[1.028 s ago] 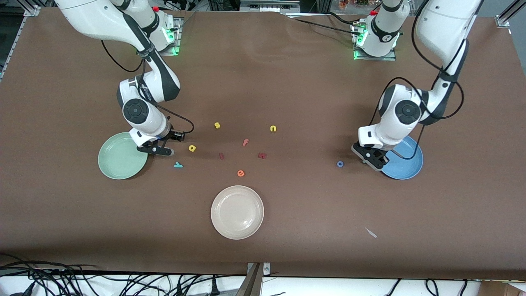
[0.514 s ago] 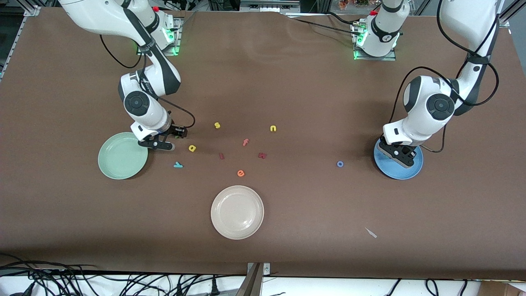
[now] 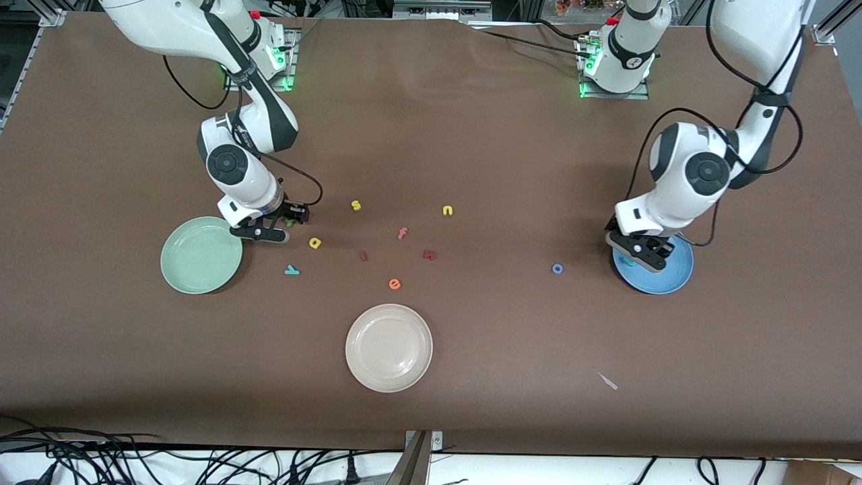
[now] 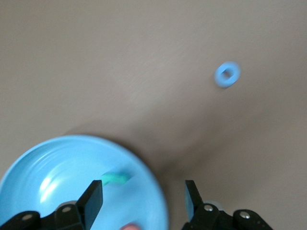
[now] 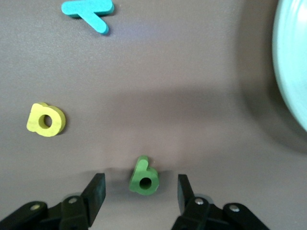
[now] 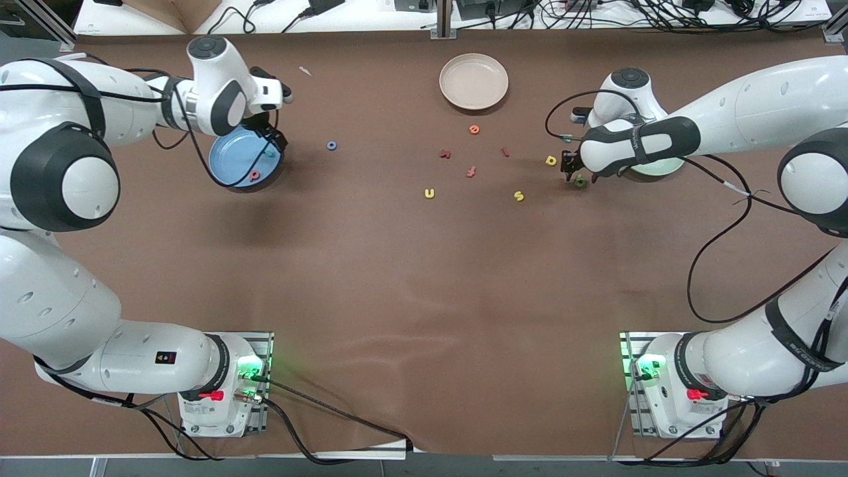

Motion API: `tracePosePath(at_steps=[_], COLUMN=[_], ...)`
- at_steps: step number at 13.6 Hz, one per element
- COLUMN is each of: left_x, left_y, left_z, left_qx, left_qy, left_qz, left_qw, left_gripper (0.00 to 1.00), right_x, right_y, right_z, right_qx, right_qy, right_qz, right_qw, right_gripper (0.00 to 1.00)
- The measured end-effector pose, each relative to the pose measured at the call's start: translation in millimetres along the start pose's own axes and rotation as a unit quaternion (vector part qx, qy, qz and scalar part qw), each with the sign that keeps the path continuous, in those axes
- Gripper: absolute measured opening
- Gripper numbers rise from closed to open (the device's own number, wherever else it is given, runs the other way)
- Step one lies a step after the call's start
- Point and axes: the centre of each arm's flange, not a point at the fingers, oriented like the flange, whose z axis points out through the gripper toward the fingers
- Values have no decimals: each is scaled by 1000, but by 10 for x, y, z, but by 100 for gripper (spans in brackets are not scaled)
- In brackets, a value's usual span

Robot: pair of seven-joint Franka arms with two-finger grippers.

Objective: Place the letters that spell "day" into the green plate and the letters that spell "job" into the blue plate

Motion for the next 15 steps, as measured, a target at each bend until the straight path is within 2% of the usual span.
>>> tracePosePath(at_steps=[3, 6, 11, 15], left_x=[443, 818, 873, 861], left_y=[546, 709, 811, 859], left_z=[-34, 62, 501, 583], left_qx=[-3, -6, -17, -19], left_qy=[17, 30, 5, -1], left_qz=[-32, -39, -33, -31], left_qw=[999, 999, 999, 999], left_gripper=[78, 78, 78, 78], right_x=[0, 9, 5, 4], right_y=[-6, -14, -16, -30], right_z=[40, 53, 88, 81], right_qx=[2, 5, 6, 7], right_qy=[1, 5, 4, 5], right_qz=[0, 0, 0, -2], right_qw=[1000, 1000, 1000, 1000], right_gripper=[64, 59, 54, 45])
